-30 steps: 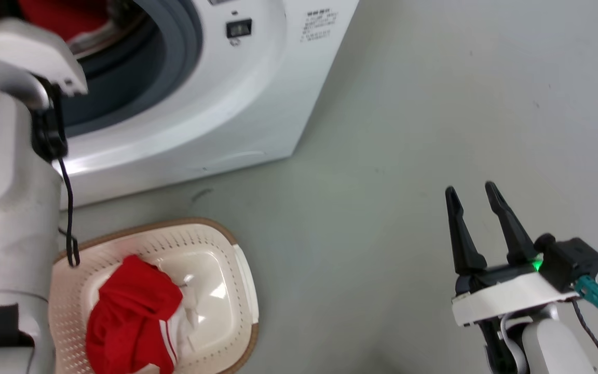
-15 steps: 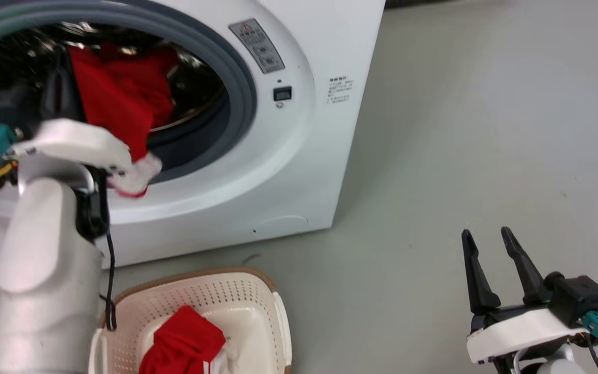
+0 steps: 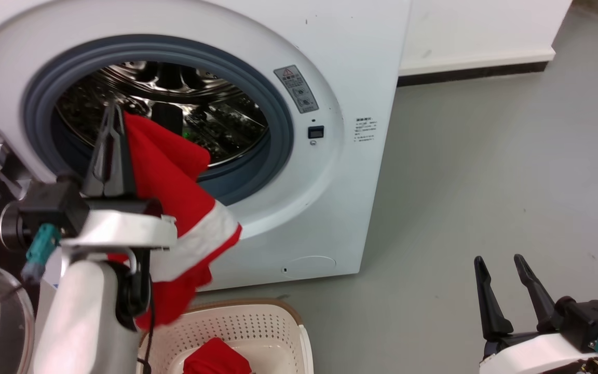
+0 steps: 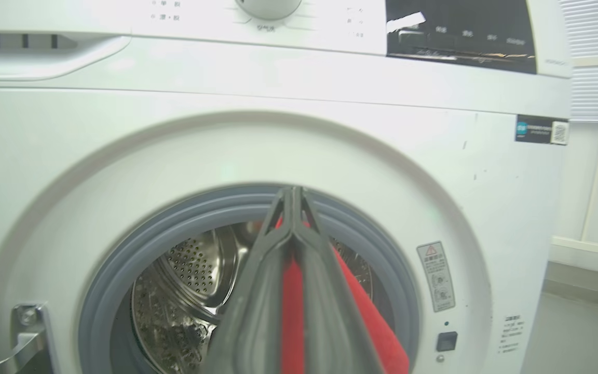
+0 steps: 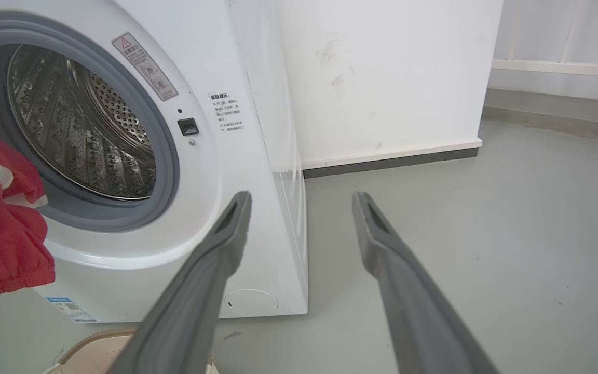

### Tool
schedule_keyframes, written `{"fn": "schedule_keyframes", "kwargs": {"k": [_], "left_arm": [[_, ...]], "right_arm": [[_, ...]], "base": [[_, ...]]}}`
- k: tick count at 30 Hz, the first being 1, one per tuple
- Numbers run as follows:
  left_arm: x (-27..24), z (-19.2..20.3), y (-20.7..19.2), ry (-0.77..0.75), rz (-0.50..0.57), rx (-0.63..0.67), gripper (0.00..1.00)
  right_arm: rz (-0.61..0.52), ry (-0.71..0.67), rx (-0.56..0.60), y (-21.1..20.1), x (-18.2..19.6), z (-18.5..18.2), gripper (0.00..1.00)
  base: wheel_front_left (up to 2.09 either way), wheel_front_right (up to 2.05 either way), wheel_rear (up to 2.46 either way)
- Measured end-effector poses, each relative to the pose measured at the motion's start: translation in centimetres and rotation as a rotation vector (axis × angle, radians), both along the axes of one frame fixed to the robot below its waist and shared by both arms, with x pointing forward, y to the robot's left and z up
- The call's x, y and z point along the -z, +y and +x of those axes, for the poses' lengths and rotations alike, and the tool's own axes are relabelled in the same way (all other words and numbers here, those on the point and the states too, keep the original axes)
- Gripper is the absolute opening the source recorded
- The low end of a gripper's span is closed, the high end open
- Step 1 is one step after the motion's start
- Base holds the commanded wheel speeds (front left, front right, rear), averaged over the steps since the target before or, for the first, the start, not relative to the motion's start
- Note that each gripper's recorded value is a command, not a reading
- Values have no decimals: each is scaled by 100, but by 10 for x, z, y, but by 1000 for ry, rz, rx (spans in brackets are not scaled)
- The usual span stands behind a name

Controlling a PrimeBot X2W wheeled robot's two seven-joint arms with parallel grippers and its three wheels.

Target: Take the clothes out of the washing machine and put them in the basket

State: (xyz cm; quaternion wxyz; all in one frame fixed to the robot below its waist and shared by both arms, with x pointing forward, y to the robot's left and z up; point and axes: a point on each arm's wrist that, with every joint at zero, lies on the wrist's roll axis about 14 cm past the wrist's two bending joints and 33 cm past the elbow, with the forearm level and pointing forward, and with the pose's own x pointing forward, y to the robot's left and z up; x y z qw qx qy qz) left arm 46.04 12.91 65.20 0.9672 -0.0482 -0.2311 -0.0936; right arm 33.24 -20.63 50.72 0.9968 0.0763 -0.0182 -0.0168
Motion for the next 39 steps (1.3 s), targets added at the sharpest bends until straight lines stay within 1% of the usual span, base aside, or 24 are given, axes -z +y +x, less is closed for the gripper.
{"fn": "schedule_keyframes", "kwargs": {"k": [4, 8, 11, 16, 23, 26, 32, 39], "left_arm": [[0, -27, 3, -7, -3, -11, 0], [33, -45, 7, 98, -19, -35, 0], [77, -54, 11, 236, -37, -62, 0], [173, -73, 16, 520, -79, -104, 0], [282, -94, 17, 852, -99, -152, 0], [316, -94, 19, 958, -95, -167, 0], [356, -68, 17, 1051, -73, -176, 0], [413, -44, -2, 1188, -47, -144, 0]], "right_arm": [[-3, -4, -19, 5, -3, -1, 100], [-9, -6, -44, 13, -6, 4, 100], [-9, 7, -60, 17, -3, 8, 100], [-7, 38, -82, 24, 7, 19, 100], [-5, 80, -110, 33, 25, 45, 100], [-2, 95, -120, 36, 34, 59, 100], [4, 145, -127, 38, 62, 84, 100], [1, 217, -133, 34, 104, 106, 100]], "base": [[0, 0, 0], [0, 0, 0], [0, 0, 0], [0, 0, 0], [0, 0, 0], [0, 0, 0], [0, 0, 0], [0, 0, 0]]}}
